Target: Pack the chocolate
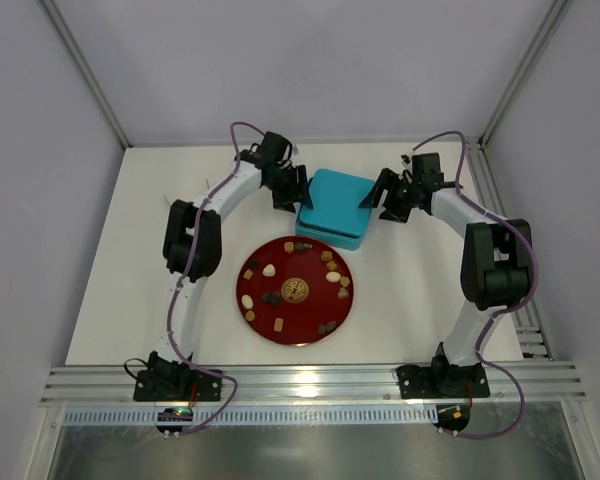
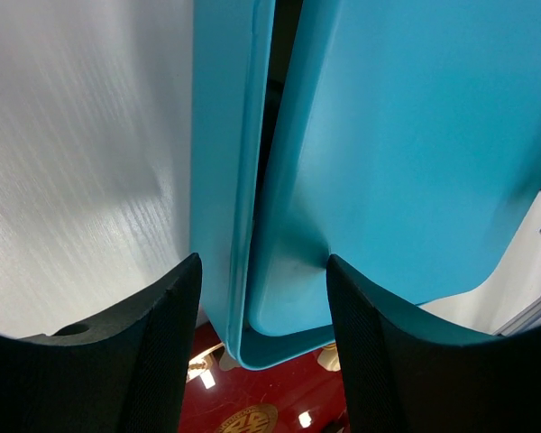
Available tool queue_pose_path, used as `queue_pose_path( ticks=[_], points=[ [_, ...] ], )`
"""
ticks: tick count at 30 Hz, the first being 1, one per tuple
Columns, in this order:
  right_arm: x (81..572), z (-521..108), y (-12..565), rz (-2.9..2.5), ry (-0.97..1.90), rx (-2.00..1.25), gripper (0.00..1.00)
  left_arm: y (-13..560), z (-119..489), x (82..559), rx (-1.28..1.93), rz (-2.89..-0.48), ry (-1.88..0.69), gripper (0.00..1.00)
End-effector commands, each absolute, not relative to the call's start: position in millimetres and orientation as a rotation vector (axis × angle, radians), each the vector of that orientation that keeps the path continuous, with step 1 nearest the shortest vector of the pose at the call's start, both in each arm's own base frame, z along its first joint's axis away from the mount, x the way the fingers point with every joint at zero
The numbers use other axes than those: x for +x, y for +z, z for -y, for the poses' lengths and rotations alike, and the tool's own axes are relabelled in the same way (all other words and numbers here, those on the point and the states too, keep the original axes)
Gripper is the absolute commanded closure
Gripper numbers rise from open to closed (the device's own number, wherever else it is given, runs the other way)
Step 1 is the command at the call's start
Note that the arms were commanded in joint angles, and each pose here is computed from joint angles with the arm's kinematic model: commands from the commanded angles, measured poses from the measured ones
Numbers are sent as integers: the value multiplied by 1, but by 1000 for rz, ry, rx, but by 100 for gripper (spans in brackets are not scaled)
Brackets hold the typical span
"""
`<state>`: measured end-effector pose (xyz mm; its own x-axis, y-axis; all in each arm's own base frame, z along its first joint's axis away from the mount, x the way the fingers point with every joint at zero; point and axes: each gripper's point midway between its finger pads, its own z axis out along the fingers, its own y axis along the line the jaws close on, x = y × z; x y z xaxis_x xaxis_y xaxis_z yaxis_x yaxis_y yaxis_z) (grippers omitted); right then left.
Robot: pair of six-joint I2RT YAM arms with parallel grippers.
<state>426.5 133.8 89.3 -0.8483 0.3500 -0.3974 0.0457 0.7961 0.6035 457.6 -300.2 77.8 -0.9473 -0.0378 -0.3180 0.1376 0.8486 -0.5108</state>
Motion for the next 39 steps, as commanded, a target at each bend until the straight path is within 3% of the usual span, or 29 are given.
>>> queue_pose_path(
  ticks=[1, 19, 39],
  points=[
    [462, -120, 124, -2340, 744, 365, 24, 91, 302, 462, 110, -2678, -778, 43],
    [544, -89, 124, -2252, 528, 715, 23, 105, 307, 463, 121, -2648, -814, 43],
    [543, -117, 95, -2350, 323, 754, 23, 110, 309, 462, 125, -2637, -832, 43]
  ],
)
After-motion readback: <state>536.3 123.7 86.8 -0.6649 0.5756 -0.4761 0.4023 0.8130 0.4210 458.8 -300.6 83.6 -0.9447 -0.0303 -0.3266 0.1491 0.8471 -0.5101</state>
